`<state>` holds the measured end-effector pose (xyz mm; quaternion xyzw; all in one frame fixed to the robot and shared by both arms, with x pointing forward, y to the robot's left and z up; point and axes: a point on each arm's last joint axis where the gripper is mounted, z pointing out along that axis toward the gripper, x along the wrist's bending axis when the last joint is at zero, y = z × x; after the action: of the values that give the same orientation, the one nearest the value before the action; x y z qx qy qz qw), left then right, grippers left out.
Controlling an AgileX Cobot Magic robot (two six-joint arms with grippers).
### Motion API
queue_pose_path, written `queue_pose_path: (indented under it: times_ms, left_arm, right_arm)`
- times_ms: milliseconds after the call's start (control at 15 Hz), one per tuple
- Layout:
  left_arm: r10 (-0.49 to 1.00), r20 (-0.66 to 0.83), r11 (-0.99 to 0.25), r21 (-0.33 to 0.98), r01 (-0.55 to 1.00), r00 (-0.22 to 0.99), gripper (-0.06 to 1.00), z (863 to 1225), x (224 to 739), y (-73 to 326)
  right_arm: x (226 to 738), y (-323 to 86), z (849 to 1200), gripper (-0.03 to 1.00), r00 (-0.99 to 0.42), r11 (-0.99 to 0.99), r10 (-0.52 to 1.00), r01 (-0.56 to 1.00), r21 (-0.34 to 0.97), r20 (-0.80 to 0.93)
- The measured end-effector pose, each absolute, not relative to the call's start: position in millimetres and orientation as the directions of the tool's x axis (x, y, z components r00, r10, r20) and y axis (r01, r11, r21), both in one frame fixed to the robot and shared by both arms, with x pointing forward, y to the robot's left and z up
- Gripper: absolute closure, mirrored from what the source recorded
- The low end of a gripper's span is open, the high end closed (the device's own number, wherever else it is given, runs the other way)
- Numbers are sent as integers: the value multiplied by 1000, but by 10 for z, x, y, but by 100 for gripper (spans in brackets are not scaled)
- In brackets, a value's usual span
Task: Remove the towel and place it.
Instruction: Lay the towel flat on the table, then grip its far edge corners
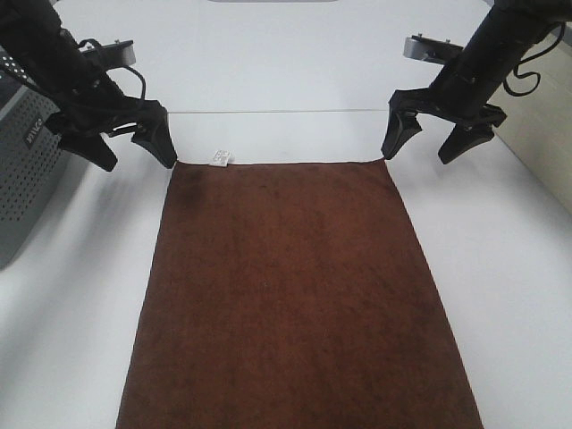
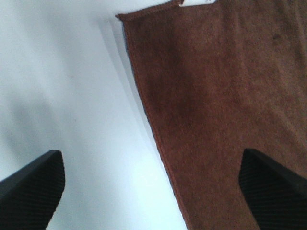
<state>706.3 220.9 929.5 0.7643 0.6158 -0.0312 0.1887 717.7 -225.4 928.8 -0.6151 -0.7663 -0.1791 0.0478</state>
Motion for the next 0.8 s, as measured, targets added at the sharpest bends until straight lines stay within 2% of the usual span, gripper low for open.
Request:
queue_pose_path:
  times_ms: [333,800]
  left_arm:
    - [928,-286,-177,230,957,240,4,8981,7275,2181]
    - [927,-296,-166,232,958,232,4,8901,7296,2171]
  right_arm:
    - [7351,-2352,9018,5,-214,142,905,967,213,367]
    - [7438,-2336,8780,5,-201,111,903,963,246,380]
